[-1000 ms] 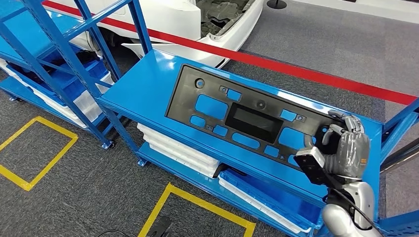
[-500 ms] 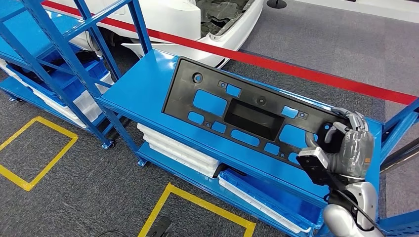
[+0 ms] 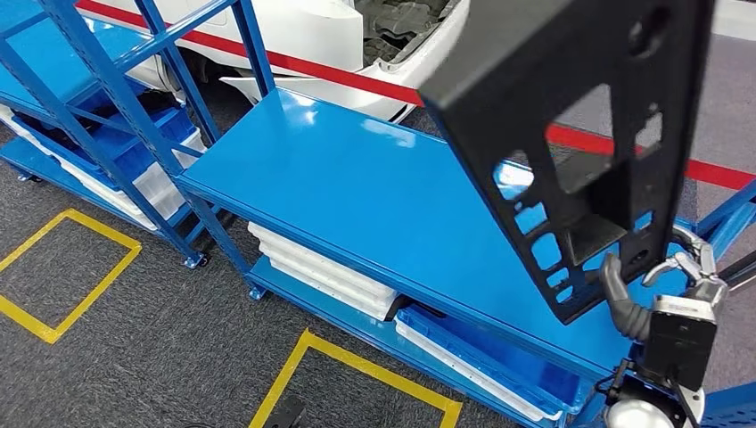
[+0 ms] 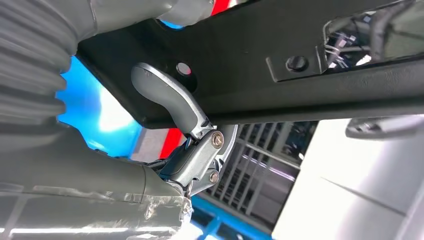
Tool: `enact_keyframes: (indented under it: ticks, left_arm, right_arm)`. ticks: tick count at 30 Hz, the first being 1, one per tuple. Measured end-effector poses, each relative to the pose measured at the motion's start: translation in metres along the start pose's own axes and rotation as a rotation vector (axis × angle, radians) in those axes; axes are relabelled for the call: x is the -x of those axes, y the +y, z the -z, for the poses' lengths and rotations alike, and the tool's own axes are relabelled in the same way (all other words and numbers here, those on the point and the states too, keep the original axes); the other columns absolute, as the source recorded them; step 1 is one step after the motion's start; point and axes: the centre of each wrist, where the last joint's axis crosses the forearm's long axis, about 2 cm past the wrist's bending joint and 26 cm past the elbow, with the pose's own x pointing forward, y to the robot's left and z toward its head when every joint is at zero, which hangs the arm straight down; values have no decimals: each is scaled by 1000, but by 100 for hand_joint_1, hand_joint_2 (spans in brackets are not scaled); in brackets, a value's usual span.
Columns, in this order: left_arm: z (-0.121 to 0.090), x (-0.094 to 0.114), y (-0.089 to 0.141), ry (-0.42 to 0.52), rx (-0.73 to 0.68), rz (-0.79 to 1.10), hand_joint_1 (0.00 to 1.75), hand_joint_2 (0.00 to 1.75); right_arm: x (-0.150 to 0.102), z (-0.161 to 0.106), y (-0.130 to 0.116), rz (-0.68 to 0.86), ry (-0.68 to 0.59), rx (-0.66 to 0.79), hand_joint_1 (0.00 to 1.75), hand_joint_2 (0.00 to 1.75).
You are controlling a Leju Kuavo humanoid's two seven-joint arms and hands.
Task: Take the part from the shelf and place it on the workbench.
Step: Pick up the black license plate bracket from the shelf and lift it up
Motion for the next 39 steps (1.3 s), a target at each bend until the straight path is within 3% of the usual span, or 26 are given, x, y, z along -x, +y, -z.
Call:
enact_keyframes:
  ticks: [8,22,26,33,39]
  left_arm:
    - [-1,3,0,-4,-3,-14,0,0]
    - [-1,3,0,-6,-3,-24,0,0]
    - [-1,3,0,-7,-1,-24,0,0]
    - [-1,3,0,-4,3,-29,0,0]
    - [-1,3,0,-3,2,-31,0,0]
  right_arm:
    - [-17,-11,-10,-52,-129,59,175,175]
    - [-40,-21,-24,-39,-177,131,175,175]
    - [-41,-24,-29,-18,-151,152,175,175]
    - [-36,-25,-36,132,15,191,175,175]
    - [-34,-24,-39,139,37,201,175,175]
